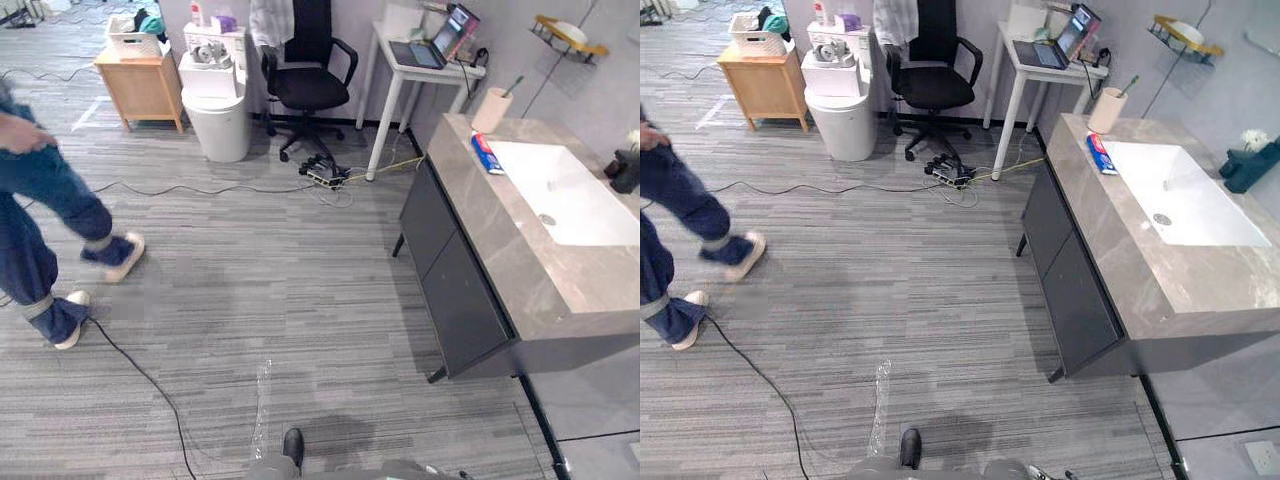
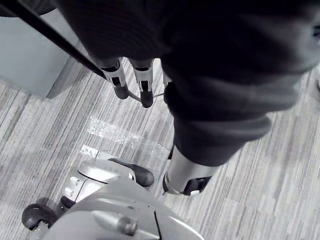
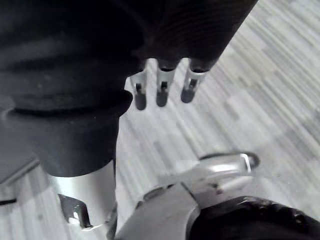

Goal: Organize washtable

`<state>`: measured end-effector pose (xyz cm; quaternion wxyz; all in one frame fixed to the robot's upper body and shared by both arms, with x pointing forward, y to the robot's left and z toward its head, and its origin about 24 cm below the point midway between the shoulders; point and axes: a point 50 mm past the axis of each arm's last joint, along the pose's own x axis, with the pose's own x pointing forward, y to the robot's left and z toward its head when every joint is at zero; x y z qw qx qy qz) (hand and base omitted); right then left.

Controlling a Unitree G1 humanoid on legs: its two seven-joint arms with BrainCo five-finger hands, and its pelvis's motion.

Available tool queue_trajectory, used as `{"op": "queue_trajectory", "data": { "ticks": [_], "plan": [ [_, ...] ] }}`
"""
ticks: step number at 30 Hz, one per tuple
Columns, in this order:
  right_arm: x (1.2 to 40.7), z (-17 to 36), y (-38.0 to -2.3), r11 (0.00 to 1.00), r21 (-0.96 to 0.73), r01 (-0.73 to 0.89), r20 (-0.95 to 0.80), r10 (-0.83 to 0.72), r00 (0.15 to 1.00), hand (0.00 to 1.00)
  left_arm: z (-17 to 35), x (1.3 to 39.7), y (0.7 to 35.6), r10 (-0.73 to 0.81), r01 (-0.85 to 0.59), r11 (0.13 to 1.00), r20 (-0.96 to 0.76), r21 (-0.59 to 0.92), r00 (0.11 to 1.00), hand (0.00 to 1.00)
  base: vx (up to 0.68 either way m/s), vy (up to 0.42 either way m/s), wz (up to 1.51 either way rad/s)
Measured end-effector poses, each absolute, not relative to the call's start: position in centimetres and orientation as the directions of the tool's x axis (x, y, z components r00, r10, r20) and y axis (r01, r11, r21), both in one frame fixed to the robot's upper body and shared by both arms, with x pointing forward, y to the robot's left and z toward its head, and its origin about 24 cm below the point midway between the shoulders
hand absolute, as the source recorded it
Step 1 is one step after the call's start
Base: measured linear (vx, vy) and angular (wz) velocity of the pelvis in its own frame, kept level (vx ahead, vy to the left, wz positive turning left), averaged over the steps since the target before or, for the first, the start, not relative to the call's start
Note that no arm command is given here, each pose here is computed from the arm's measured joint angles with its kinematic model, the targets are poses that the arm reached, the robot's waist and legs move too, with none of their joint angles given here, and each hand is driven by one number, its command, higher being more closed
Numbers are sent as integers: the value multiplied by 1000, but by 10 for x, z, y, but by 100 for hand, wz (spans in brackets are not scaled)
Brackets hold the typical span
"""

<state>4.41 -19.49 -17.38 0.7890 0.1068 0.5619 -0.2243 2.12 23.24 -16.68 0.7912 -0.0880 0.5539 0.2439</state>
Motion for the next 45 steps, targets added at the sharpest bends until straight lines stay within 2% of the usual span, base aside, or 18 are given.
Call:
{"op": "queue_trajectory", "data": {
  "ticks": [4, 6, 7, 8, 14, 18, 21, 24, 28, 29, 31, 33, 35, 36, 39, 42, 44, 45],
  "plan": [
    [48, -172, -197, 882, -62, 467, -927, -224, 299, 0, -167, 19, 232, 286, -493, 861, -923, 128, 258, 0, 16, 42, 32],
    [47, -173, -188, 874, -43, 484, -931, -212, 298, 0, -164, 32, 242, 292, -460, 878, -912, 134, 290, 0, 85, 119, 33],
    [46, -172, -195, 873, -54, 485, -926, -226, 303, 0, -166, 32, 235, 276, -447, 886, -917, 126, 287, 0, 186, 111, -22],
    [45, -171, -208, 870, -76, 488, -927, -242, 286, 0, -168, 35, 226, 250, -410, 905, -924, 116, 290, 0, 111, 79, -42],
    [11, -178, -189, 848, -65, 526, -967, -184, 177, 0, -168, 29, 228, 216, -261, 955, -934, 142, 284, 0, 313, 14, -5],
    [-12, -177, -193, 819, -74, 569, -976, -176, 126, 0, -167, 12, 236, 232, -280, 946, -943, 162, 239, 0, 729, -92, -15],
    [7, -172, -220, 818, -112, 565, -949, -256, 182, 0, -168, 22, 229, 233, -308, 939, -940, 151, 248, 0, 799, 63, -118],
    [41, -171, -212, 819, -61, 570, -931, -253, 264, 0, -162, 47, 240, 273, -323, 933, -901, 161, 339, 0, 512, 145, -56],
    [68, -168, -210, 828, -24, 560, -908, -253, 335, 0, -162, 48, 233, 266, -427, 899, -896, 98, 355, 0, 398, 442, -84],
    [77, -166, -214, 831, -22, 556, -896, -263, 358, 0, -166, 41, 222, 244, -460, 885, -911, 68, 334, 0, 268, 497, -138],
    [76, -167, -199, 838, 10, 546, -902, -228, 366, 0, -166, 27, 228, 276, -501, 860, -916, 100, 291, 0, 250, 360, -160],
    [79, -166, -203, 846, -9, 533, -893, -247, 377, 0, -163, 34, 234, 301, -515, 852, -897, 100, 324, 0, 113, 190, -189],
    [90, -161, -217, 840, -42, 541, -870, -297, 393, 0, -165, 36, 226, 282, -533, 843, -903, 72, 325, 0, 86, 224, -240],
    [91, -164, -208, 843, -28, 538, -882, -274, 384, 0, -165, 38, 231, 294, -543, 836, -902, 83, 315, 0, 76, 242, -253],
    [76, -168, -204, 841, -44, 539, -904, -263, 337, 0, -163, 44, 233, 297, -523, 848, -894, 85, 336, 0, -4, 182, -225],
    [74, -164, -215, 839, -63, 540, -887, -296, 356, 0, -164, 62, 221, 236, -380, 922, -891, 79, 387, 0, -125, 134, -198],
    [68, -165, -217, 835, -73, 545, -890, -301, 343, 0, -164, 76, 210, 176, -273, 960, -888, 60, 424, 0, -151, 54, -129],
    [63, -166, -217, 832, -80, 549, -894, -303, 329, 0, -164, 77, 210, 173, -266, 962, -888, 59, 427, 0, -93, -2, -90]
  ]
}}
